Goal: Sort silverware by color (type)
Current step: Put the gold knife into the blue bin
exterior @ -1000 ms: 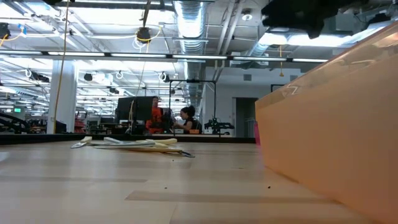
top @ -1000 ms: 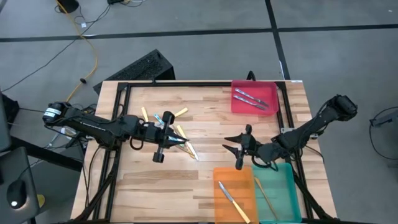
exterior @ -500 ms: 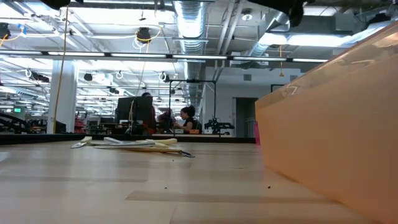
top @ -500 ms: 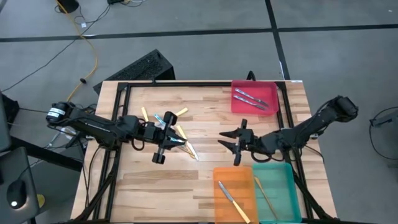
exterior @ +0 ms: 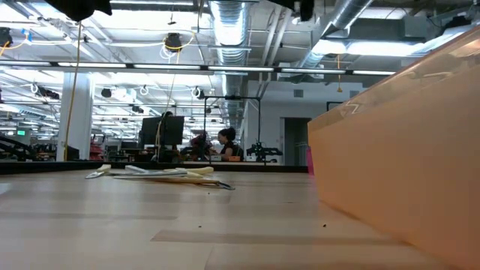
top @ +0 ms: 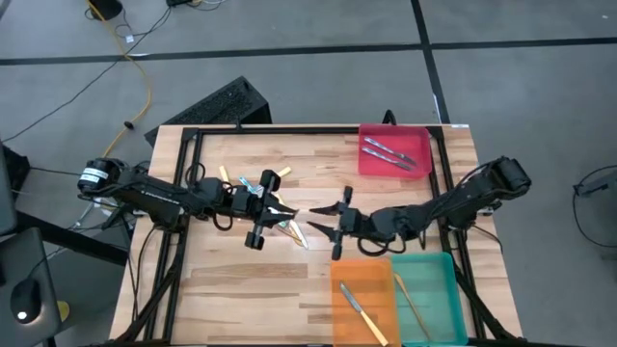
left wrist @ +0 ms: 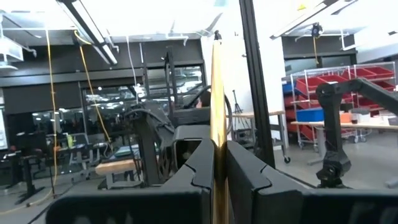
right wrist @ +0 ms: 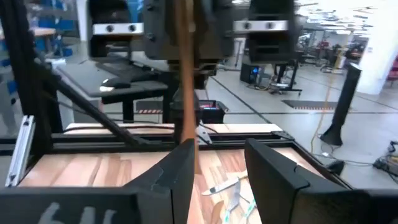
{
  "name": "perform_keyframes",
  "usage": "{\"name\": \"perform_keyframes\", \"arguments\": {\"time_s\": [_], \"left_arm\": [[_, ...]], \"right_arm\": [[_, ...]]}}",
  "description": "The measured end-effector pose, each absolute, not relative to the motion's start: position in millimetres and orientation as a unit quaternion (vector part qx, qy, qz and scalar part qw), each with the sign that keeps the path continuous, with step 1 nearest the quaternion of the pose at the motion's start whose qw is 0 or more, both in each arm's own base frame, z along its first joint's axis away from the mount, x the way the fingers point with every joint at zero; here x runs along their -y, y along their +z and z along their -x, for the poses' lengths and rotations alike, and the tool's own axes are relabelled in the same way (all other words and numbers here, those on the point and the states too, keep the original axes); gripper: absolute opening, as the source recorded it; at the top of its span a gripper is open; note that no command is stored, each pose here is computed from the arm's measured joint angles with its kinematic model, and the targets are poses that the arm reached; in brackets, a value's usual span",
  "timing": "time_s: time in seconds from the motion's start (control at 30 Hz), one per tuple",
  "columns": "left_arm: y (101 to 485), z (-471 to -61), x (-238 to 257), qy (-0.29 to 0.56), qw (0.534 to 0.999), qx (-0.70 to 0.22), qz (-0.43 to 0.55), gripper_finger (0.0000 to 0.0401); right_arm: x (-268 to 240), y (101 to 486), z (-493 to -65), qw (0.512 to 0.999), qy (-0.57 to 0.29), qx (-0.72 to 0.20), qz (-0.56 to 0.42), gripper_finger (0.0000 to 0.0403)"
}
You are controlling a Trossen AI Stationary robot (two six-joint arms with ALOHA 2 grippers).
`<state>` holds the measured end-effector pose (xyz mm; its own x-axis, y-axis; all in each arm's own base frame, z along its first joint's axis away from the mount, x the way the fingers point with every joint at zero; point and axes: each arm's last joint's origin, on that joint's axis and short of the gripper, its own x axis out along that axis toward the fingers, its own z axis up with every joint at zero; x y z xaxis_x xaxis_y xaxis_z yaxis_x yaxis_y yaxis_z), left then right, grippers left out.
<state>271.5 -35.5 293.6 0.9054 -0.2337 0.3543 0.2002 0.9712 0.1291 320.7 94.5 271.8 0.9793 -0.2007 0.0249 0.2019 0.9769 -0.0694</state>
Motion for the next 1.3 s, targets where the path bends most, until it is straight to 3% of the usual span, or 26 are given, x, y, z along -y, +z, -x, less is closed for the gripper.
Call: {"name": "perform_keyframes", "arguments": {"time_s": [0.57, 1.3], "left_arm": [[293.1, -271.6, 35.6, -0.112, 0.975, 0.185, -0.048, 0.0006], [292.5, -271.8, 35.6, -0.112, 0.976, 0.181, -0.052, 0.0006]], "right_arm": [[-84.5, 298.8, -346.3, 0.998, -0.025, 0.049, 0.012, 0.0166], [-92.0, 285.6, -379.6, 0.998, -0.017, 0.039, 0.042, 0.0166]]}}
